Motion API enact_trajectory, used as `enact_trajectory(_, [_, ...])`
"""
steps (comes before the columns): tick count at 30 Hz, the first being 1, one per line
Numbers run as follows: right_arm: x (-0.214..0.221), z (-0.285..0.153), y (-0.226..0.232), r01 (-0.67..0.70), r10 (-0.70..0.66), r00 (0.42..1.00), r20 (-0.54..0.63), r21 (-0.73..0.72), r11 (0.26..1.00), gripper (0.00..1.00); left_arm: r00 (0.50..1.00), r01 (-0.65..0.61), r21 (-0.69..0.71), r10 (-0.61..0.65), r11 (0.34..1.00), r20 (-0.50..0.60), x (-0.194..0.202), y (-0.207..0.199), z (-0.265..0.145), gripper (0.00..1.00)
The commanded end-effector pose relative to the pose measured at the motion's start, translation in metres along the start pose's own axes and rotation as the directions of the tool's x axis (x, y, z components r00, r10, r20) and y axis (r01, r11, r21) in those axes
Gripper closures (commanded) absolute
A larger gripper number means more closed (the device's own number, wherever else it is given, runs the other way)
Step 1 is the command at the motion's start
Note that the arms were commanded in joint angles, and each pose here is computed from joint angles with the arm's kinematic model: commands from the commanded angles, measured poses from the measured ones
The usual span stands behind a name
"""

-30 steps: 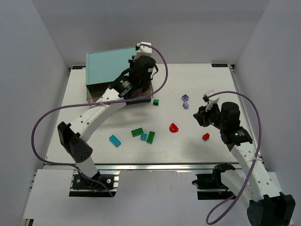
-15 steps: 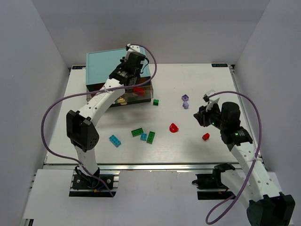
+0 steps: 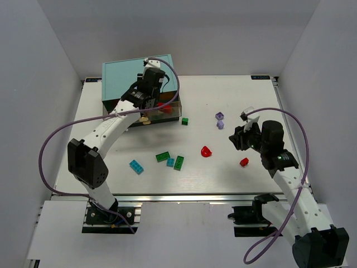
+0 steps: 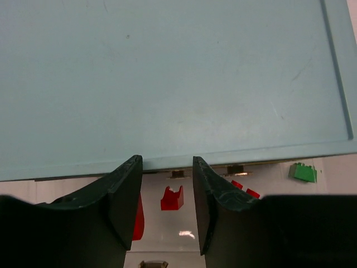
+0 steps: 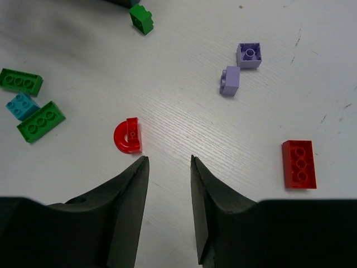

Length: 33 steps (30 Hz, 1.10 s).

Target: Sort the legos into containers by color

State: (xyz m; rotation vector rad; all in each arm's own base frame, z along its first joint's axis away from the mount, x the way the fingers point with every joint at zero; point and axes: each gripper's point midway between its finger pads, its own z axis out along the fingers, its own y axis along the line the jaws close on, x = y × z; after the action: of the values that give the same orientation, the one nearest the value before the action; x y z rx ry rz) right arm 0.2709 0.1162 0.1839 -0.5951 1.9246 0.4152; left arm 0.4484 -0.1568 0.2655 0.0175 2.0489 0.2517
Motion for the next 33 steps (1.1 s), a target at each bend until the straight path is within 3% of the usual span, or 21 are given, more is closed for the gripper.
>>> enact_trajectory(1, [-0.008,0.002,-0.003,0.006,-0.006,0.999,0.032,0.006,1.0,0.58,1.0,0.026,0.054,-0.026,0.998,0.007,-0.005,0.006,-0.023,0.48])
enact_trajectory(5, [-0.008,0.001,-0.004,0.012,-0.013,0.999,0.035,0.009,1.0,0.58,0.998,0.054,0.104,-0.058,0.993,0.038,-0.009,0.009,-0.043,0.48])
enact_trajectory(8, [-0.007,0.0,-0.006,0.034,-0.035,0.999,0.034,0.007,0.999,0.51,0.988,0.067,0.267,-0.102,0.961,0.117,-0.027,0.003,-0.08,0.39])
enact_trajectory(10, [-0.005,0.001,-0.002,0.065,-0.065,0.997,0.03,-0.021,0.998,0.41,0.991,0.026,0.443,-0.081,0.896,0.106,-0.006,-0.019,-0.099,0.32])
enact_trajectory(11, [-0.003,0.001,-0.001,0.078,-0.077,0.997,0.025,-0.028,0.997,0.37,0.974,0.025,0.511,-0.136,0.859,0.181,-0.022,-0.015,-0.125,0.25])
enact_trajectory(12, [-0.001,0.002,-0.002,0.083,-0.082,0.997,0.014,-0.031,0.996,0.33,0.982,-0.006,0.596,-0.106,0.803,0.154,0.006,-0.03,-0.131,0.23])
enact_trajectory(14, [0.004,0.004,-0.007,0.104,-0.104,0.995,-0.008,-0.02,0.994,0.26,0.963,-0.034,0.688,-0.16,0.725,0.216,0.005,-0.031,-0.161,0.2])
enact_trajectory(16, [0.01,0.008,-0.01,0.14,-0.141,0.989,-0.033,-0.018,0.99,0.19,0.969,-0.063,0.767,-0.143,0.639,0.199,0.037,-0.044,-0.172,0.19])
enact_trajectory(19, [0.021,0.012,-0.015,0.155,-0.156,0.985,-0.08,-0.017,0.988,0.19,0.966,-0.092,0.821,-0.149,0.564,0.211,0.062,-0.049,-0.184,0.18])
enact_trajectory(21, [0.027,0.015,-0.022,0.159,-0.157,0.981,-0.117,0.003,0.987,0.21,0.96,-0.1,0.824,-0.163,0.557,0.227,0.068,-0.049,-0.185,0.18])
enact_trajectory(24, [0.029,0.018,-0.039,0.169,-0.155,0.975,-0.157,0.079,0.983,0.32,0.963,-0.084,0.809,-0.163,0.581,0.217,0.073,-0.044,-0.182,0.18])
enact_trajectory(27, [0.033,0.021,-0.067,0.199,-0.157,0.965,-0.211,0.194,0.961,0.33,0.965,-0.085,0.799,-0.151,0.596,0.215,0.077,-0.041,-0.18,0.18])
enact_trajectory(33, [0.072,0.044,-0.115,0.221,-0.09,0.905,-0.416,0.279,0.935,0.13,0.941,-0.096,0.77,-0.194,0.631,0.276,0.066,-0.023,-0.191,0.17])
